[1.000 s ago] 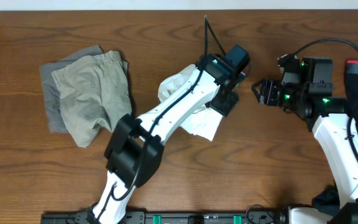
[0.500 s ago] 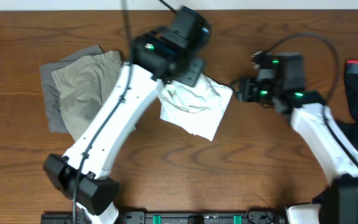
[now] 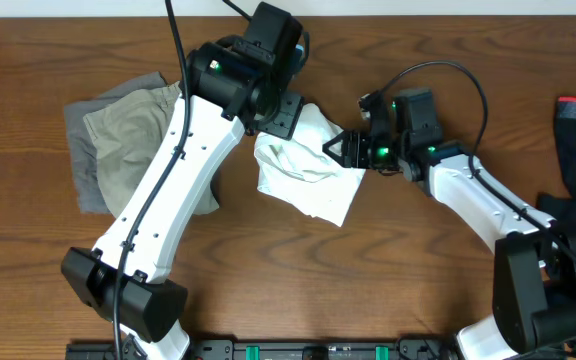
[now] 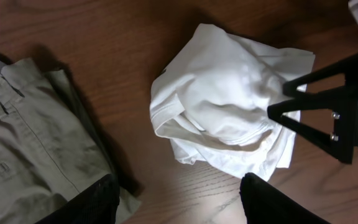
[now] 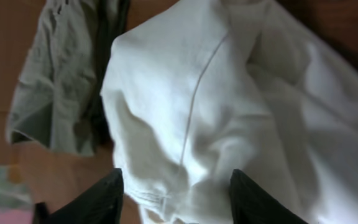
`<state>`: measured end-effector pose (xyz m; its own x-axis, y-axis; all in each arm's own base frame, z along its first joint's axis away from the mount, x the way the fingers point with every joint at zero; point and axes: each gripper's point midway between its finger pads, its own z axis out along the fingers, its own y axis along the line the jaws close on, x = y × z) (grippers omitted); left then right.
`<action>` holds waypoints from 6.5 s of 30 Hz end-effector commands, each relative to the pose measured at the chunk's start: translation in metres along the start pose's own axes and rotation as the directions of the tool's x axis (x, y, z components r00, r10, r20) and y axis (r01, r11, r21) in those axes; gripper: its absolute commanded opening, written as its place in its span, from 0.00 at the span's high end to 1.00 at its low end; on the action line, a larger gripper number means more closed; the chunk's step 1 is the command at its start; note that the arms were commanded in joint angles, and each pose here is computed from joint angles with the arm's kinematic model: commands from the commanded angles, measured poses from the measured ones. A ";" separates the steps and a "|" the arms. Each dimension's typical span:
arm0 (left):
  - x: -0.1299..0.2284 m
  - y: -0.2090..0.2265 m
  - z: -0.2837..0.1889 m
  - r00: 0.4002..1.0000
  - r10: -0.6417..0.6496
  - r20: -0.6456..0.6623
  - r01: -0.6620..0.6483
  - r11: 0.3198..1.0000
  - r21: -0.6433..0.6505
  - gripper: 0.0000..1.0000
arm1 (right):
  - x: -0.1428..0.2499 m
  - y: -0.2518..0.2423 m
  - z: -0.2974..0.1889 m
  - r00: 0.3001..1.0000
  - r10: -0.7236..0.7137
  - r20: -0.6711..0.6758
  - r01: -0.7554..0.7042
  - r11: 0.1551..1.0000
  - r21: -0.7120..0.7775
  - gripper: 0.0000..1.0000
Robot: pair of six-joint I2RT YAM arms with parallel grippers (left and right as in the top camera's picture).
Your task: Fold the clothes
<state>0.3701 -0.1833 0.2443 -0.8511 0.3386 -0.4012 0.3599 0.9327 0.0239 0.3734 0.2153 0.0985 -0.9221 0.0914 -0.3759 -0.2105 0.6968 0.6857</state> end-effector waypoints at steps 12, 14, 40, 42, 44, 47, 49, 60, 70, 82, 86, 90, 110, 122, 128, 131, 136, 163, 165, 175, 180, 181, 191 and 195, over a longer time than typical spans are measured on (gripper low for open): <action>-0.003 0.004 -0.001 1.000 -0.007 0.009 0.008 1.000 -0.017 0.35 | -0.007 0.011 -0.012 0.807 -0.590 0.012 0.589 0.807 0.053 0.44; -0.003 0.004 -0.001 1.000 -0.008 0.010 0.008 1.000 -0.017 0.35 | -0.006 0.007 -0.016 0.745 -0.667 -0.015 0.666 0.741 0.083 0.43; -0.007 0.004 0.000 1.000 -0.010 0.028 0.010 1.000 -0.020 0.32 | 0.003 -0.028 0.017 0.500 -0.814 -0.295 0.856 0.412 0.313 0.43; -0.007 0.004 0.000 1.000 -0.010 0.028 0.010 1.000 -0.020 0.29 | 0.004 -0.028 0.017 0.497 -0.812 -0.307 0.857 0.404 0.320 0.43; -0.007 0.004 0.000 1.000 -0.010 0.029 0.010 1.000 -0.020 0.29 | 0.003 -0.029 0.016 0.492 -0.812 -0.314 0.859 0.394 0.327 0.44; -0.007 0.004 0.000 1.000 -0.010 0.028 0.010 1.000 -0.020 0.29 | -0.001 -0.032 0.009 0.492 -0.806 -0.329 0.854 0.374 0.360 0.44; -0.007 0.004 0.000 1.000 -0.010 0.028 0.010 1.000 -0.020 0.29 | -0.003 -0.025 0.003 0.490 -0.812 -0.317 0.854 0.373 0.362 0.44; -0.009 0.004 -0.001 0.999 -0.010 0.036 0.011 1.000 -0.020 0.28 | 0.024 0.005 -0.002 0.427 -0.846 -0.319 0.899 0.360 0.249 0.39; -0.009 0.004 -0.001 0.999 -0.010 0.036 0.011 1.000 -0.020 0.28 | 0.026 -0.008 0.022 0.453 -0.832 -0.322 0.888 0.390 0.242 0.39; -0.008 0.004 0.000 0.999 -0.010 0.032 0.010 1.000 -0.020 0.28 | -0.026 -0.022 0.005 0.554 -0.795 -0.245 0.776 0.388 0.497 0.98; -0.008 0.004 0.000 0.999 -0.010 0.032 0.010 1.000 -0.020 0.28 | -0.051 -0.044 -0.017 0.623 -0.752 -0.216 0.682 0.386 0.622 0.97; -0.008 0.004 0.000 0.999 -0.010 0.032 0.010 1.000 -0.020 0.27 | -0.069 -0.068 -0.040 0.725 -0.676 -0.133 0.538 0.436 0.721 0.92; -0.005 0.005 0.000 1.000 -0.008 0.018 0.009 1.000 -0.022 0.27 | -0.003 -0.029 -0.008 0.746 -0.649 -0.146 0.660 0.695 0.283 0.51; -0.005 0.005 0.000 1.000 -0.009 0.020 0.009 1.000 -0.022 0.27 | -0.020 -0.052 -0.034 0.895 -0.443 -0.057 0.407 0.756 0.513 0.54; -0.005 0.005 0.000 1.000 -0.009 0.020 0.009 1.000 -0.021 0.27 | -0.027 -0.008 -0.062 0.889 -0.456 0.048 0.410 0.836 0.365 0.45; -0.005 0.005 0.000 1.000 -0.009 0.020 0.009 1.000 -0.022 0.27 | -0.010 0.019 -0.065 0.936 -0.345 0.064 0.324 0.919 0.227 0.49; -0.006 0.005 0.000 1.000 -0.009 0.020 0.009 1.000 -0.022 0.27 | 0.028 0.041 -0.052 0.998 -0.052 -0.019 0.054 0.992 0.115 0.53; -0.005 0.005 0.000 1.000 -0.008 0.017 0.009 1.000 -0.022 0.27 | -0.023 0.026 0.004 0.972 0.160 0.172 -0.174 0.982 0.069 0.99; -0.004 0.005 0.000 1.000 -0.008 0.016 0.009 1.000 -0.022 0.27 | -0.030 0.020 -0.010 0.970 0.147 0.196 -0.165 0.983 0.081 0.99; -0.004 0.005 0.000 1.000 -0.009 0.016 0.009 1.000 -0.022 0.27 | -0.066 -0.044 -0.062 0.943 0.079 0.324 -0.160 0.959 0.234 0.96; -0.004 0.005 0.000 1.000 -0.009 0.016 0.009 1.000 -0.022 0.27 | -0.074 -0.065 -0.072 0.927 0.032 0.373 -0.169 0.924 0.342 0.94; -0.004 0.005 0.000 1.000 -0.009 0.016 0.009 1.000 -0.022 0.27 | -0.075 -0.069 -0.074 0.924 0.025 0.382 -0.174 0.916 0.362 0.93; -0.004 0.005 0.000 1.000 -0.009 0.015 0.009 1.000 -0.022 0.27 | -0.078 -0.075 -0.079 0.931 -0.090 0.355 -0.077 0.899 0.431 0.55; -0.004 0.005 0.000 1.000 -0.009 0.015 0.009 1.000 -0.022 0.27 | -0.056 -0.029 -0.061 0.972 -0.065 0.227 0.024 0.984 0.176 0.51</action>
<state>0.3743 -0.1826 0.2460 -0.8446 0.3366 -0.4163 0.3546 0.9343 0.0360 0.4296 0.1094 0.1189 -0.7543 0.2934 -0.5874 0.0170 0.9031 0.4292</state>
